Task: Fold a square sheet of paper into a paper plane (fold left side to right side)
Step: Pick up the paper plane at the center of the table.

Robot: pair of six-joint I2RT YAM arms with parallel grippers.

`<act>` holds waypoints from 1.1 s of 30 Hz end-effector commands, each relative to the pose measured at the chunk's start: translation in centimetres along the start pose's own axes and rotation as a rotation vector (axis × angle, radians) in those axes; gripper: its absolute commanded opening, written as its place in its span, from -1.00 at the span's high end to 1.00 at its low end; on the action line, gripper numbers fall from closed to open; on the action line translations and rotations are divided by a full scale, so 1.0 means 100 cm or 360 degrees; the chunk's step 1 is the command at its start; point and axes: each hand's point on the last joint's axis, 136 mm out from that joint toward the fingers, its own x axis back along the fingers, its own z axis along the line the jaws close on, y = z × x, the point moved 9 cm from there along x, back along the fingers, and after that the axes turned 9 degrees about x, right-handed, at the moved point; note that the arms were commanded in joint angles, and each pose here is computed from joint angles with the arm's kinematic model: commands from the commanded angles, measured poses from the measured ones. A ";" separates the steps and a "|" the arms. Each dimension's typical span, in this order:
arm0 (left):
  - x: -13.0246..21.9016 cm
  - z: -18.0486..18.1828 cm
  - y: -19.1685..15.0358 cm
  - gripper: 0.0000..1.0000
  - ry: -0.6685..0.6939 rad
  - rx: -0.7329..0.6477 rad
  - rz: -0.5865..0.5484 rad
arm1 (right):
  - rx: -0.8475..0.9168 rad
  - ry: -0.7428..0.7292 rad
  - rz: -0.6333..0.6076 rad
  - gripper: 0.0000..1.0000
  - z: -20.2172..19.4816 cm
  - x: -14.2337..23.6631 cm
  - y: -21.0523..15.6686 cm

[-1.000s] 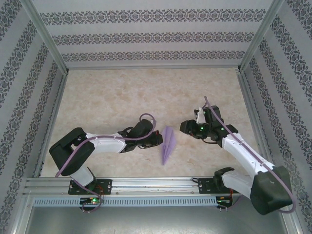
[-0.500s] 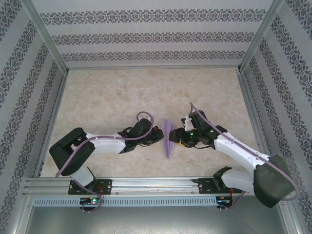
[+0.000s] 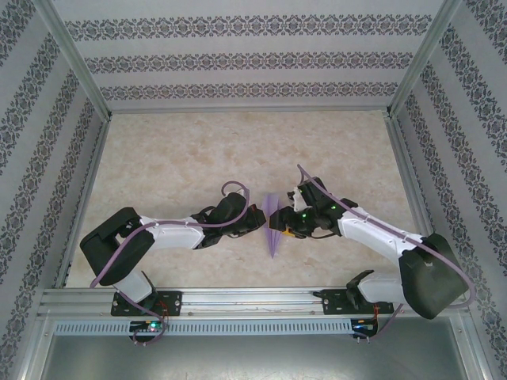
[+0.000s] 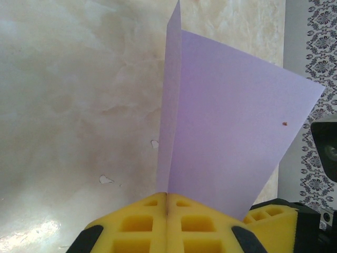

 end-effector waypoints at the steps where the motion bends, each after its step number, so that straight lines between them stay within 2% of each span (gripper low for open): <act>1: 0.000 -0.004 0.004 1.00 -0.0041 0.0031 -0.0035 | 0.0070 -0.0004 -0.0034 -0.10 0.008 -0.002 0.008; 10: -0.002 -0.003 0.004 1.00 -0.0038 0.0039 -0.0029 | 0.0079 -0.0052 -0.0018 -0.08 0.007 -0.008 0.008; 25: -0.003 -0.002 0.004 1.00 -0.0045 0.0058 -0.0031 | 0.0100 -0.0296 0.0034 0.30 -0.001 -0.023 0.007; 33: -0.005 -0.001 0.003 1.00 -0.0047 0.0070 -0.0025 | 0.0090 -0.0299 0.0047 0.44 0.001 -0.031 0.006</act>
